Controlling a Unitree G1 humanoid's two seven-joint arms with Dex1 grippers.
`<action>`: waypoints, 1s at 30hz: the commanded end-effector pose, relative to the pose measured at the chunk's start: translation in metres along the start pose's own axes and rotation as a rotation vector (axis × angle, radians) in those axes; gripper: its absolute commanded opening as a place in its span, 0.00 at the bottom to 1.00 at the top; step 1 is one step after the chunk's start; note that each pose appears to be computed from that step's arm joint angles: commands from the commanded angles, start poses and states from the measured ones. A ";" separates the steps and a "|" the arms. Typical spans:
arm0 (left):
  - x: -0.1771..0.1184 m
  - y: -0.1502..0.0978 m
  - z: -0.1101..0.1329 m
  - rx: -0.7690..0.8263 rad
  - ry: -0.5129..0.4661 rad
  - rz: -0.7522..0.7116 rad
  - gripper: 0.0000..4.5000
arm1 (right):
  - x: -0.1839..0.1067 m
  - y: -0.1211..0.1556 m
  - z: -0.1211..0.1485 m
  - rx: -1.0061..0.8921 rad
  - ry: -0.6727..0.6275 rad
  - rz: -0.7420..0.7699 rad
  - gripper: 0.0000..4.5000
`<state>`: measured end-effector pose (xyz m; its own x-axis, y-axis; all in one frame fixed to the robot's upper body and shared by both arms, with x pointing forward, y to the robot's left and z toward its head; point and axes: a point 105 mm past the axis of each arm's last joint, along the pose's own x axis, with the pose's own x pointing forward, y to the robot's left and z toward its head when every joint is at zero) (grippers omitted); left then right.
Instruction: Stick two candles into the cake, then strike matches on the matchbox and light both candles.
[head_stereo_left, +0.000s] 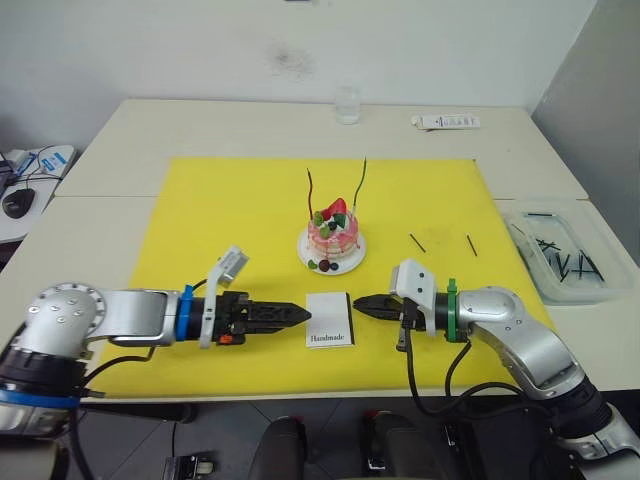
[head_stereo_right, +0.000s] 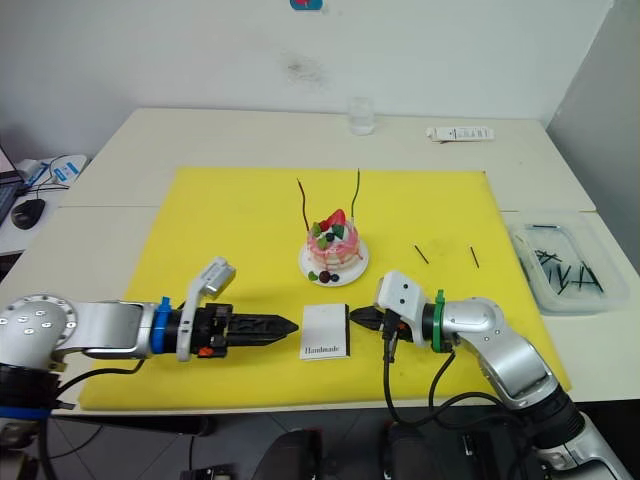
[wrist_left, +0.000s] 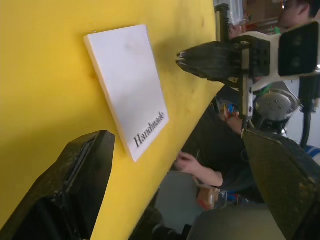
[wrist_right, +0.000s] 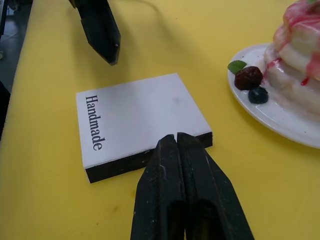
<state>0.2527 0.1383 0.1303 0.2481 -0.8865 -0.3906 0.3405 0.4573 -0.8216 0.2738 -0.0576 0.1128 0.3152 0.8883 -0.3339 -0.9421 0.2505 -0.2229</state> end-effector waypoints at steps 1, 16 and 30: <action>0.008 0.002 0.005 -0.028 -0.015 0.008 1.00 | -0.002 -0.002 -0.001 -0.036 0.003 -0.016 0.01; 0.037 0.008 -0.003 -0.095 -0.009 -0.008 1.00 | 0.008 0.004 -0.011 -0.011 0.014 -0.012 0.01; 0.062 -0.003 -0.011 -0.111 0.012 -0.065 1.00 | 0.013 0.001 -0.007 0.009 -0.009 -0.026 0.01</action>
<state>0.2650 0.0896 0.1085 0.2582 -0.9052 -0.3375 0.2564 0.4011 -0.8794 0.2761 -0.0504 0.0945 0.3316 0.8797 -0.3409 -0.9394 0.2746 -0.2052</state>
